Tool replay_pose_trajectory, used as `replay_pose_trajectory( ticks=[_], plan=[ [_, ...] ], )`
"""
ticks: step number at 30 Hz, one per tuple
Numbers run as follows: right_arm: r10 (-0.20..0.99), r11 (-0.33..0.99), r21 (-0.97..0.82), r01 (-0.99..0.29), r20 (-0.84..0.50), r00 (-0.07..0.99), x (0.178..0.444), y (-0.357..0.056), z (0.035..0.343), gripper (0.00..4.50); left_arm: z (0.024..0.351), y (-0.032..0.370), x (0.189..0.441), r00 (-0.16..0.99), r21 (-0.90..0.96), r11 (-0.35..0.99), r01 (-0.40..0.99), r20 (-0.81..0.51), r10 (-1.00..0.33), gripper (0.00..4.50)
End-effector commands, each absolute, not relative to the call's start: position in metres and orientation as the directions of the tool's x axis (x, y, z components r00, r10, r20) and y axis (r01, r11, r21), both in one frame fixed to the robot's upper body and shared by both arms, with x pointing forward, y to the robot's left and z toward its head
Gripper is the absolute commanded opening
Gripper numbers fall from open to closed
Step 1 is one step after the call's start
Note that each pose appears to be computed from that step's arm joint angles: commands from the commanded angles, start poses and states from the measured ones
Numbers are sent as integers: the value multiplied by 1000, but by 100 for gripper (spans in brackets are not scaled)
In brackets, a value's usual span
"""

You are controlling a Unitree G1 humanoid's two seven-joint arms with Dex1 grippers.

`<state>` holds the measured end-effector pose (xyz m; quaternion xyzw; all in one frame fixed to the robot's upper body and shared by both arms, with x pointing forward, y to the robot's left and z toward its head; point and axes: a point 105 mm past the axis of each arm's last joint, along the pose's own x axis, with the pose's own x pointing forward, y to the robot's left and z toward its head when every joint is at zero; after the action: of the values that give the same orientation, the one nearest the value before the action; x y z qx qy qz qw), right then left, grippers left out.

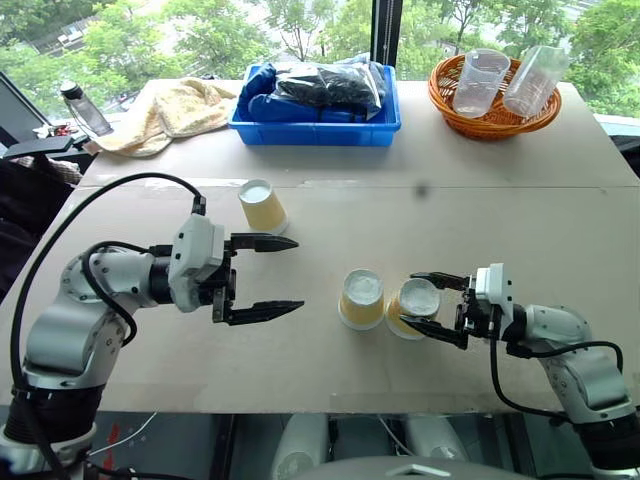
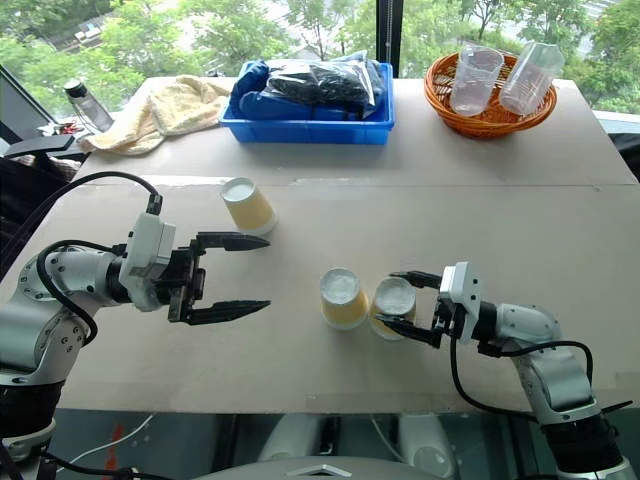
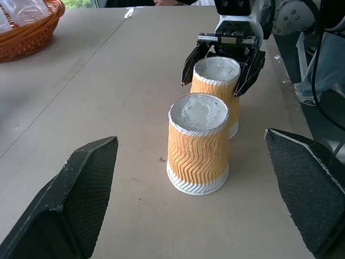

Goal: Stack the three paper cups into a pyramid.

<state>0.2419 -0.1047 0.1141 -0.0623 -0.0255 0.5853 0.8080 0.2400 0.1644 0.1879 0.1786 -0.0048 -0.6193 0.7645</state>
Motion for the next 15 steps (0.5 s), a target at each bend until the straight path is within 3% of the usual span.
replay_pose_trajectory(
  ticks=[1,6,8,12,15],
  plan=[
    [949,310,-172,-935,-10,316,243,-109,128,447,196,163,239,267,330,195,923,-190,-945,450],
    [947,319,-172,-932,17,321,240,-118,142,447,204,162,241,336,328,293,898,-81,-938,450],
    [949,315,-143,-938,62,309,231,-128,156,447,209,163,244,431,314,420,851,37,-901,450],
    [943,328,-118,-937,107,316,229,-140,174,447,202,185,269,686,276,695,664,144,-713,450],
    [935,345,-115,-932,126,330,233,-141,183,447,194,196,290,812,222,827,517,177,-556,450]
  ],
)
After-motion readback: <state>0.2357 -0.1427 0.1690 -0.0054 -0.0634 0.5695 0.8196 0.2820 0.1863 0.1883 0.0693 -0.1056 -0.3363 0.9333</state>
